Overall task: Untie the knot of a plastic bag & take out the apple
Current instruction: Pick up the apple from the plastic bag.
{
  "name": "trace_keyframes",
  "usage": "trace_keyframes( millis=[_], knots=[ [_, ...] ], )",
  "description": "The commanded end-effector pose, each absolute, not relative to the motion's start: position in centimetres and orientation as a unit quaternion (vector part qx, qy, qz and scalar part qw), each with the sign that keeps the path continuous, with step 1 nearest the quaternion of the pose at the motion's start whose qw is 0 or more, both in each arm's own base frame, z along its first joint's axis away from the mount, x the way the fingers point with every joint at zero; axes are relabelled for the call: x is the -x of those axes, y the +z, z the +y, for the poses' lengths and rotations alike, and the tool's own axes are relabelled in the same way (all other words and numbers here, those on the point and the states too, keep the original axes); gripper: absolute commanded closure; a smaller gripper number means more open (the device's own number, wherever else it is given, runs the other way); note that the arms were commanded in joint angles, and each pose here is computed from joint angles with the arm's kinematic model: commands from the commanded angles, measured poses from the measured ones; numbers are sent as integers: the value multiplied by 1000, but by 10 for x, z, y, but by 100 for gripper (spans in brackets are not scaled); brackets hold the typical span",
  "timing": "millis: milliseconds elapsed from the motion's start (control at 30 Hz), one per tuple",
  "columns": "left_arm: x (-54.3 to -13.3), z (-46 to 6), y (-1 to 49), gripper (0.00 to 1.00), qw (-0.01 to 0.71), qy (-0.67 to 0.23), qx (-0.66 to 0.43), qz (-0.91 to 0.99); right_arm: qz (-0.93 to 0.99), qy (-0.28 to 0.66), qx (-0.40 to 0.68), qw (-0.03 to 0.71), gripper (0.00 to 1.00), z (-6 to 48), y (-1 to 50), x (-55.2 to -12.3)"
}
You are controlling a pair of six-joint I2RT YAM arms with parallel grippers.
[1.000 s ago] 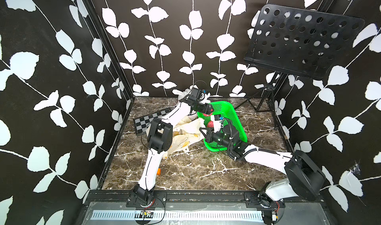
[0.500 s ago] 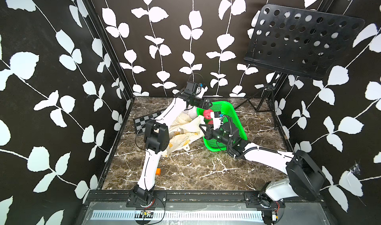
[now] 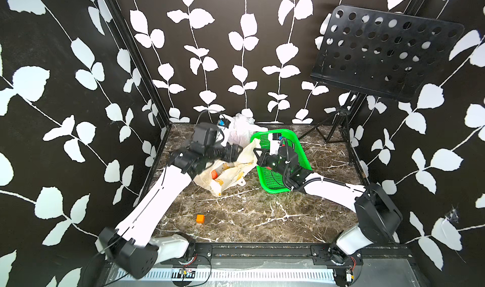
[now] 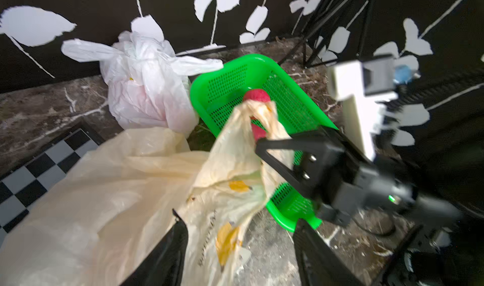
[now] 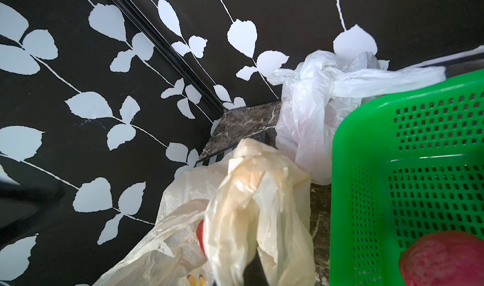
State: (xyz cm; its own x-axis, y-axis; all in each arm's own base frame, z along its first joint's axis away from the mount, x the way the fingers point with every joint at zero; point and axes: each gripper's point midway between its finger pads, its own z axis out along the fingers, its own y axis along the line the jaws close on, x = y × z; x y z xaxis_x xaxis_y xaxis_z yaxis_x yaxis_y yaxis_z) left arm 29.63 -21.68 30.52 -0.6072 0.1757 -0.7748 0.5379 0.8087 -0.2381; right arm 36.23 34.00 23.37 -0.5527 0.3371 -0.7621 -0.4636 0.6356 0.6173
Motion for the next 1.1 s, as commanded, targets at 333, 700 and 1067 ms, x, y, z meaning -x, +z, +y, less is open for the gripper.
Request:
trace_keyframes(
  millis=[333,700,1067],
  knots=[
    [-298,-173,174,43,264,-55,-166,949,659,526,19,537,100,335,317,-350],
    [-342,-123,147,40,287,16,-117,951,684,527,124,489,100,363,280,-304],
    [-382,-134,97,34,252,34,-117,960,696,531,210,434,100,377,248,-276]
  ],
)
